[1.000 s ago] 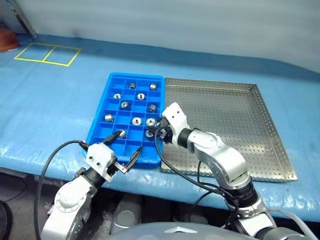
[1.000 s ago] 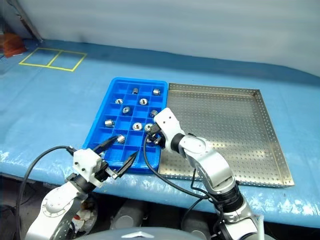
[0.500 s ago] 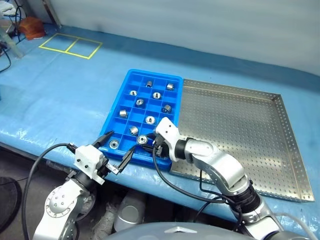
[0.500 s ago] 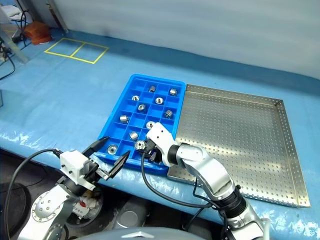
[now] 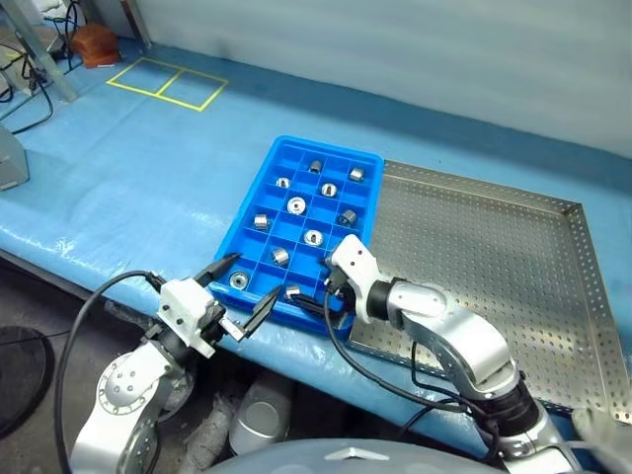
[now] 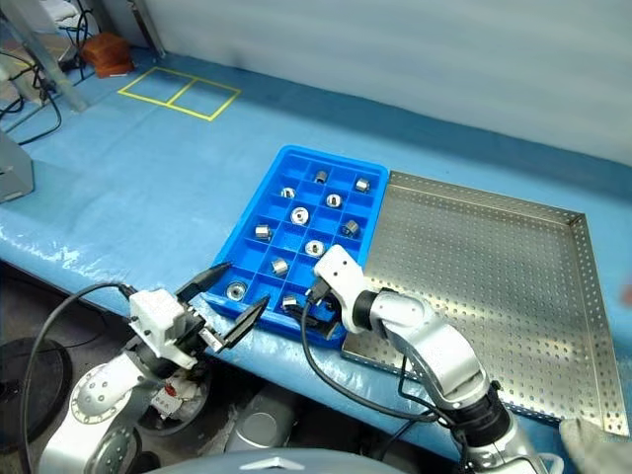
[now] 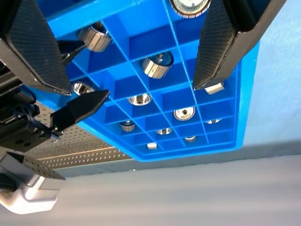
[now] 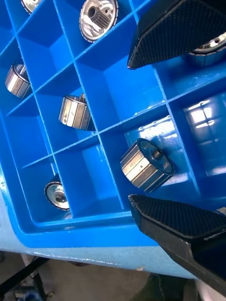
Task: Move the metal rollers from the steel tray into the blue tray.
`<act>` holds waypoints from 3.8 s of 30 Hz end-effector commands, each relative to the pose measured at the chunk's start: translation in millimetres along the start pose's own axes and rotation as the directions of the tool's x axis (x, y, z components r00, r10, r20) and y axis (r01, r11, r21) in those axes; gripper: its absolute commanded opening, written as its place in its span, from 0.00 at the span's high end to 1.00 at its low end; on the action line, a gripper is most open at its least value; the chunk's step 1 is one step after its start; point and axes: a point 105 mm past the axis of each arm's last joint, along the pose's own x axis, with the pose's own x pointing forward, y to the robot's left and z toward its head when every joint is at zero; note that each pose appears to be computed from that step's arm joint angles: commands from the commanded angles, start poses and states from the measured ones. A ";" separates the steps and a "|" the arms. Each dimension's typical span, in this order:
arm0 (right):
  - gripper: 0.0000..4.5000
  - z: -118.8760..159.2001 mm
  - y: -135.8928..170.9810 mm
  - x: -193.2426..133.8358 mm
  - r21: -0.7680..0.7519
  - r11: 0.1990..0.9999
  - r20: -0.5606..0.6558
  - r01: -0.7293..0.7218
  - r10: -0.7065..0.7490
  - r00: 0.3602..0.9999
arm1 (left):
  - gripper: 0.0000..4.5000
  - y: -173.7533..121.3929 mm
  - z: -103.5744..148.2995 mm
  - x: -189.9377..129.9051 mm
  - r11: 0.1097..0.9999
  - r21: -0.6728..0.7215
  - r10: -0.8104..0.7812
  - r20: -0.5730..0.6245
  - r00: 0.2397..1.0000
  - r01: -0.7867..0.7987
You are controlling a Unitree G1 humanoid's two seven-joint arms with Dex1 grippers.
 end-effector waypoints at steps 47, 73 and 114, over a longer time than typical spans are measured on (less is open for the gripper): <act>0.01 -2.9 -2.3 -31.4 0.006 0.994 0.007 0.111 -0.111 0.994 | 0.00 -13.1 -1.7 17.7 0.986 -0.023 -0.166 -0.019 0.986 0.166; 0.01 -3.0 4.4 -29.5 0.019 0.992 0.023 0.125 -0.126 0.992 | 0.00 -12.4 -0.5 18.6 0.984 -0.005 -0.181 -0.026 0.983 0.181; 0.01 5.9 11.1 -22.4 0.016 0.993 0.065 0.116 -0.117 0.991 | 0.00 -6.0 -3.4 27.9 0.984 0.020 -0.177 -0.033 0.984 0.177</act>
